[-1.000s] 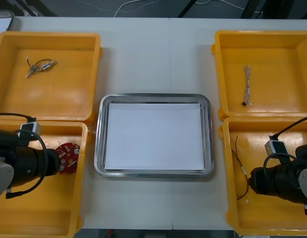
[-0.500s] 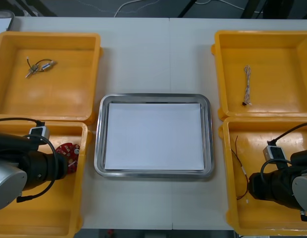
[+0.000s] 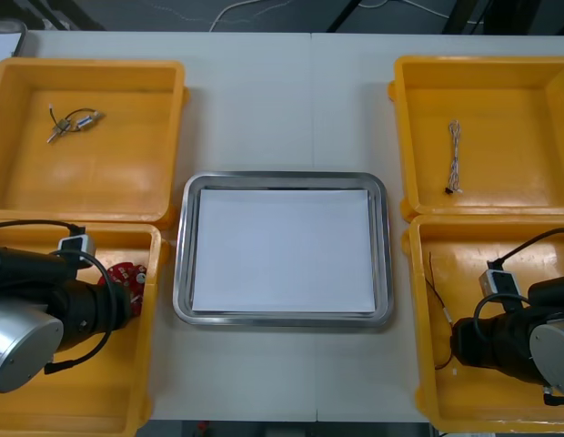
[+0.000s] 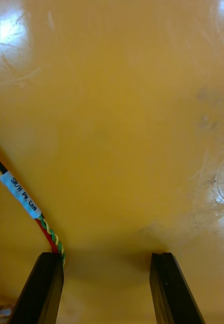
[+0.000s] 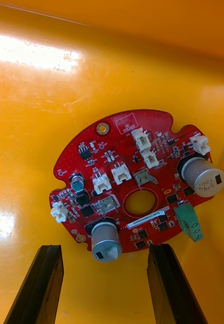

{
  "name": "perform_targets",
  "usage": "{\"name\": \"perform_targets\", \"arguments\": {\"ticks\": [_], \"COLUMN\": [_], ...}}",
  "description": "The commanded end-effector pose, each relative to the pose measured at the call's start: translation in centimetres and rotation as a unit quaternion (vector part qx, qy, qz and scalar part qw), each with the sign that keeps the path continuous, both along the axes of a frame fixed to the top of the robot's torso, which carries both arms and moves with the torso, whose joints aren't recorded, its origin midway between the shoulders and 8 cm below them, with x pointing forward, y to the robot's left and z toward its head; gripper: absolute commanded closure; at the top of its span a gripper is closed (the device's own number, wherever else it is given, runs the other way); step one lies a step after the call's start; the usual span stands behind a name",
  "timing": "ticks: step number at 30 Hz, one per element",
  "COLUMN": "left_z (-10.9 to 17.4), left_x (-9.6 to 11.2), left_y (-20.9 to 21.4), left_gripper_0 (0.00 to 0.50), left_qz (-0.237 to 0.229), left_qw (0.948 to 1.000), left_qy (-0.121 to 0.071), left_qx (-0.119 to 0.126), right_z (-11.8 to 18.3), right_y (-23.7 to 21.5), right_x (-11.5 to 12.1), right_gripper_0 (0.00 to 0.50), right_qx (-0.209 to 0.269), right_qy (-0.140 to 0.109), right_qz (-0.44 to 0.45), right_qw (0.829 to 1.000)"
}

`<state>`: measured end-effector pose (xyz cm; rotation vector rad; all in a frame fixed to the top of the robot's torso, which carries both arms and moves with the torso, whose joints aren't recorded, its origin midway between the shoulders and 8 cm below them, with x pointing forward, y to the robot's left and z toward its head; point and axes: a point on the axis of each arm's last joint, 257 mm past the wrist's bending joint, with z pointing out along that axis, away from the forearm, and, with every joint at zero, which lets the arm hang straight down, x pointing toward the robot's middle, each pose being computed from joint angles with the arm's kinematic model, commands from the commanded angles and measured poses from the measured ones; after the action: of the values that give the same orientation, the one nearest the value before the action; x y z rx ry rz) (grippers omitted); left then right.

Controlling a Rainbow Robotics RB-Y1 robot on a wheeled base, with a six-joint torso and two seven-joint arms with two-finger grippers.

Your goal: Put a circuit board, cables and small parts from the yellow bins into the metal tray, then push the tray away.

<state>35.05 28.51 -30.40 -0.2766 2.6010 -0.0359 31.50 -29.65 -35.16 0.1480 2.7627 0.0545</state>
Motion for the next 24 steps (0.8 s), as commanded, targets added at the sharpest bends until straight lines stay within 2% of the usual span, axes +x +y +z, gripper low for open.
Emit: {"name": "perform_targets", "arguments": {"ticks": [1, 2, 4, 16, 20, 24], "left_z": [-0.4, -0.5, -0.6, -1.7, -1.8, -1.8], "left_x": [-0.7, -0.8, -0.6, 0.4, 0.4, 0.4], "left_y": [-1.3, -1.3, -1.1, -0.4, -0.4, -0.4], "left_gripper_0": [0.013, 0.013, 0.015, 0.023, 0.09, 0.224], "left_qz": [0.027, 0.026, 0.026, 0.027, 0.026, 0.026], "left_qw": [0.9993, 0.9993, 0.9994, 0.9994, 0.9995, 0.9995], "left_qy": [-0.001, 0.0, 0.001, -0.001, -0.001, -0.001], "left_qx": [-0.027, -0.026, -0.025, -0.02, -0.02, -0.019], "right_z": [-0.7, -0.6, -0.4, 1.8, 2.8, 3.6], "right_y": [1.2, 1.2, 1.3, 1.9, 1.5, 1.1], "right_x": [-0.2, -0.1, 0.2, 2.4, 3.1, 3.3], "right_gripper_0": [0.188, 0.372, 0.498, 0.5, 0.5, 0.5], "right_qx": [0.008, 0.009, 0.01, 0.014, 0.014, 0.011], "right_qy": [0.008, 0.007, 0.006, -0.005, -0.012, -0.011], "right_qz": [0.007, 0.005, 0.006, 0.013, 0.013, 0.013], "right_qw": [1.0, 1.0, 1.0, 1.0, 1.0, 1.0]}}
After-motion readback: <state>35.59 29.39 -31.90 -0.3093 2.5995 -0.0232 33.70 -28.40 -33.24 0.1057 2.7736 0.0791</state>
